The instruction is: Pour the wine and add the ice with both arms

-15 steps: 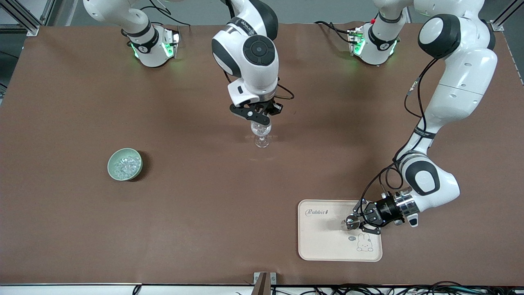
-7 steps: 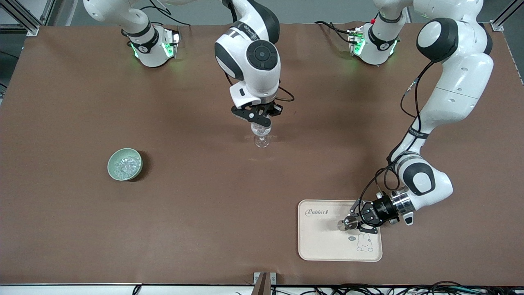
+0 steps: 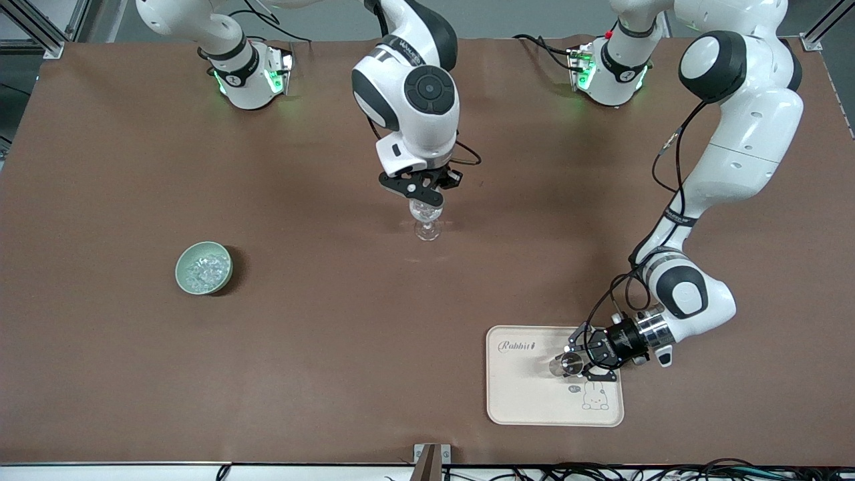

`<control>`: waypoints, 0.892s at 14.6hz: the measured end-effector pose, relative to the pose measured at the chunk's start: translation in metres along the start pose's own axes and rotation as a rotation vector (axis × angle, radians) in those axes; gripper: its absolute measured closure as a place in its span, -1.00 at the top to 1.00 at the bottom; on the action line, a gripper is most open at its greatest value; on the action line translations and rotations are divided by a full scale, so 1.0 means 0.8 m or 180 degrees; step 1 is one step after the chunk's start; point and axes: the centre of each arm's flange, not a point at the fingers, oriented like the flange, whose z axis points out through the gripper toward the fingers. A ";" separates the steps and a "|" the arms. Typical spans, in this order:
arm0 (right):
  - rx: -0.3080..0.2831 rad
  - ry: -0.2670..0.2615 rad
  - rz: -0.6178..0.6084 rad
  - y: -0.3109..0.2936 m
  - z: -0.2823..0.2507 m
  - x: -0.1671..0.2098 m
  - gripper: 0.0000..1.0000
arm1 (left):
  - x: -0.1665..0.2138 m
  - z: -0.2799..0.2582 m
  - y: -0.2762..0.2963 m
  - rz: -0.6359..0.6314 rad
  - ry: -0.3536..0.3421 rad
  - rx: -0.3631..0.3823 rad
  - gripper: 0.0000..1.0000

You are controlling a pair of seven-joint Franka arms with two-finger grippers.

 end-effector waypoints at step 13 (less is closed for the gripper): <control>-0.0006 0.0067 0.0017 0.003 -0.004 0.009 0.75 | -0.203 -0.165 0.038 0.1483 0.1195 0.1068 1.00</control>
